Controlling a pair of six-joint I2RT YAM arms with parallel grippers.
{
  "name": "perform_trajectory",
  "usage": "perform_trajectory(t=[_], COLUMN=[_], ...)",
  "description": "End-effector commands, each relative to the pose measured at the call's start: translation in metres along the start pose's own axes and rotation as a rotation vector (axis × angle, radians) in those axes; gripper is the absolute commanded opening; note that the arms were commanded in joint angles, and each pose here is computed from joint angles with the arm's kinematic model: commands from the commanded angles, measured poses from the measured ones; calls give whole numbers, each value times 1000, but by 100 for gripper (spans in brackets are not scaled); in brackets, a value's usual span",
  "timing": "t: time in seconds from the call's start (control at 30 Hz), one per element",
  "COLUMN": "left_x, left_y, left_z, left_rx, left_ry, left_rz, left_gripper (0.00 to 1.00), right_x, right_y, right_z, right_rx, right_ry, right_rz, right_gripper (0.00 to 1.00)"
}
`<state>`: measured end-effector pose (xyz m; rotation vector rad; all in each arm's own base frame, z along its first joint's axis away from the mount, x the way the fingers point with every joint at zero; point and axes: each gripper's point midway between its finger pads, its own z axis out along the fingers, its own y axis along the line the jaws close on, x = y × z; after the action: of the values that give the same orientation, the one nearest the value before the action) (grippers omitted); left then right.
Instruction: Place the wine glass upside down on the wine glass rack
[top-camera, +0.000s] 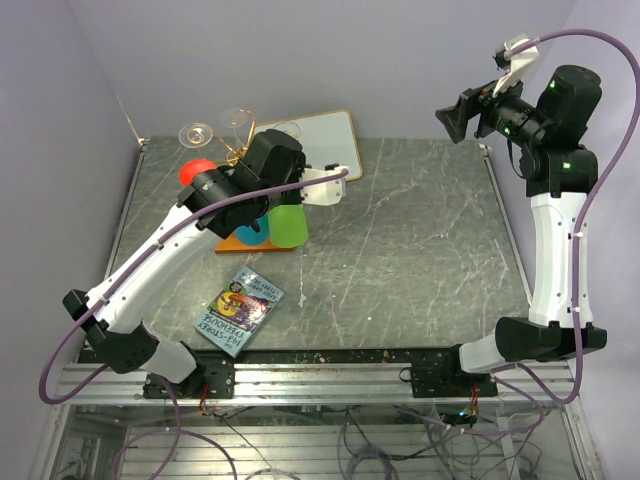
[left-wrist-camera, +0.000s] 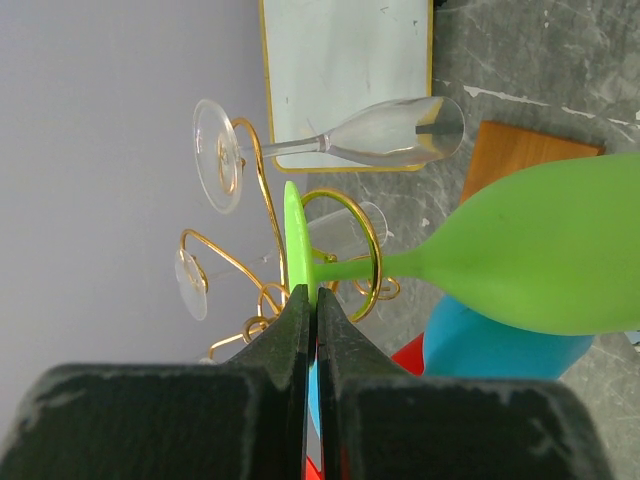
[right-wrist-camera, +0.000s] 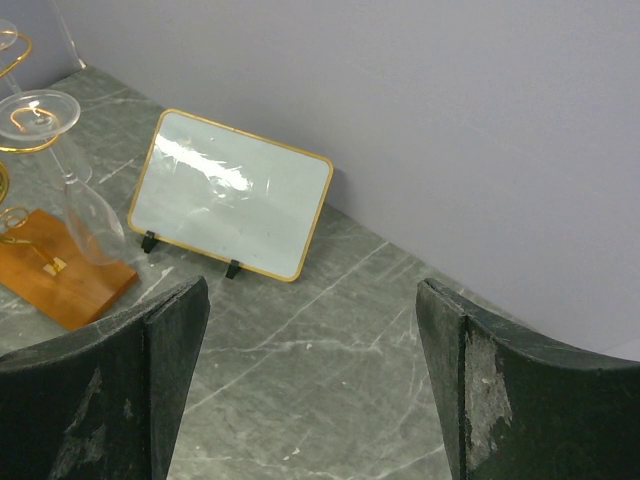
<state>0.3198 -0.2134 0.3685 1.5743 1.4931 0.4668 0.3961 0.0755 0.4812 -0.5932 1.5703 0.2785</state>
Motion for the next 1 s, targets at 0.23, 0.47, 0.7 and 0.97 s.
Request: perform_trajectory(t=[0.23, 0.47, 0.7, 0.97], left_x=[-10, -8, 1, 1], left_y=[11, 14, 9, 7], left_z=[10, 18, 25, 26], left_rx=[-70, -108, -116, -110], left_ry=[0, 40, 92, 94], left_rz=[-14, -23, -16, -32], left_gripper=[7, 7, 11, 23], right_x=[-7, -7, -6, -4], right_y=[-1, -1, -1, -2], right_z=[-5, -6, -5, -6], right_rx=[7, 10, 7, 11], right_ry=[-26, -26, -24, -22], right_rz=[-9, -12, -12, -13], right_gripper=[84, 84, 85, 85])
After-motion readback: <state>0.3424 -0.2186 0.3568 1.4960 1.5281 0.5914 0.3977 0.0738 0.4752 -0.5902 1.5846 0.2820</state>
